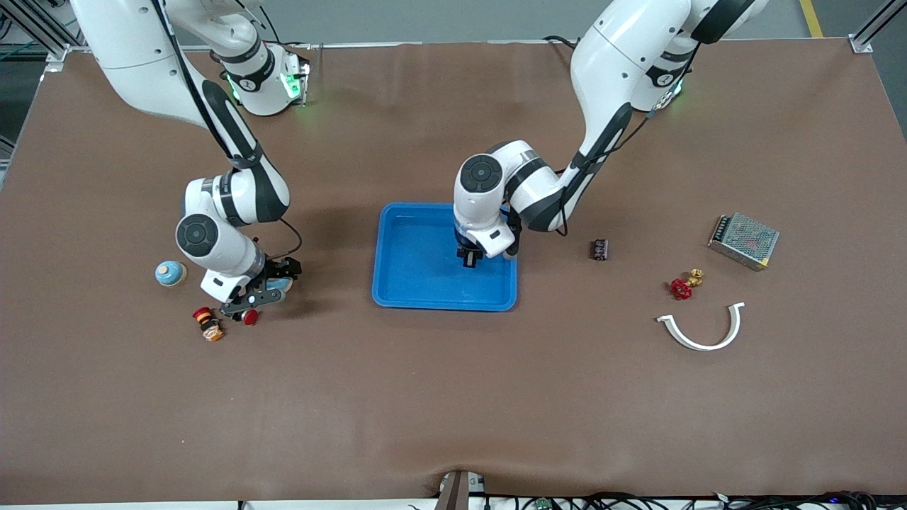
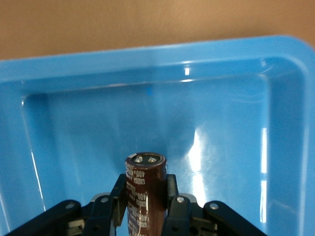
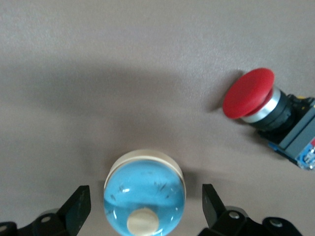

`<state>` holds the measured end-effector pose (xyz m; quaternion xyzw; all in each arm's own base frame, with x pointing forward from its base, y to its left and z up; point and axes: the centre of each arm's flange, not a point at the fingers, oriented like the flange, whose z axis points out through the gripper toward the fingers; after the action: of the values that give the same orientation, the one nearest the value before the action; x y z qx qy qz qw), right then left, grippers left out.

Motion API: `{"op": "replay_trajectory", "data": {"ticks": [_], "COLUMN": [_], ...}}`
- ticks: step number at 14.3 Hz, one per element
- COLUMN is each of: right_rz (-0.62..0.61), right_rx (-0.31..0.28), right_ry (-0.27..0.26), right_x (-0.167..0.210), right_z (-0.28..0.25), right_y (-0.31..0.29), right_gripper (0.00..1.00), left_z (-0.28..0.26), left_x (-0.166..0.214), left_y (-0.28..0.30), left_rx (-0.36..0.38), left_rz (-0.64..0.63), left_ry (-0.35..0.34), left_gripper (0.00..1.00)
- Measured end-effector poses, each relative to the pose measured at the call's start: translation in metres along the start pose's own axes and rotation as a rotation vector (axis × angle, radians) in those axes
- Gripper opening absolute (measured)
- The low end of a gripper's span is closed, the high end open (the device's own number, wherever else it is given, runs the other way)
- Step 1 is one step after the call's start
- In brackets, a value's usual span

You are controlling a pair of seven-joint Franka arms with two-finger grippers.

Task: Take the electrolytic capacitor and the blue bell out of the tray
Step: 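Place the bell and retract the right gripper while the left gripper lifts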

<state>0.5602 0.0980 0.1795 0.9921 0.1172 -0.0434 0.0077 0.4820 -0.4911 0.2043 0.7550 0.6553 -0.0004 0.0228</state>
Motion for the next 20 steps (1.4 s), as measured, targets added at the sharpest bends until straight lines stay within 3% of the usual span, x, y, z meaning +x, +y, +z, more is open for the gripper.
{"op": "replay_trajectory", "data": {"ticks": [5, 10, 16, 20], "right_rz": [-0.006, 0.022, 0.046, 0.083], "right_rx": [0.013, 0.019, 0.015, 0.013], "right_ry": [-0.088, -0.117, -0.058, 0.0], "right_x": [0.001, -0.02, -0.073, -0.102], "right_z": [-0.068, -0.157, -0.281, -0.33], "right_y": [-0.004, -0.01, -0.011, 0.004], "right_gripper": [1.0, 1.0, 1.0, 1.0], "left_z": [-0.042, -0.068, -0.076, -0.08], "left_x": [0.024, 0.054, 0.095, 0.137], "left_y": [0.029, 0.042, 0.048, 0.044], "left_rx": [0.024, 0.076, 0.154, 0.182], "left_rz": [0.088, 0.341, 0.711, 0.952], "left_ry": [-0.006, 0.002, -0.013, -0.036], "left_gripper": [0.35, 0.35, 0.35, 0.35]}}
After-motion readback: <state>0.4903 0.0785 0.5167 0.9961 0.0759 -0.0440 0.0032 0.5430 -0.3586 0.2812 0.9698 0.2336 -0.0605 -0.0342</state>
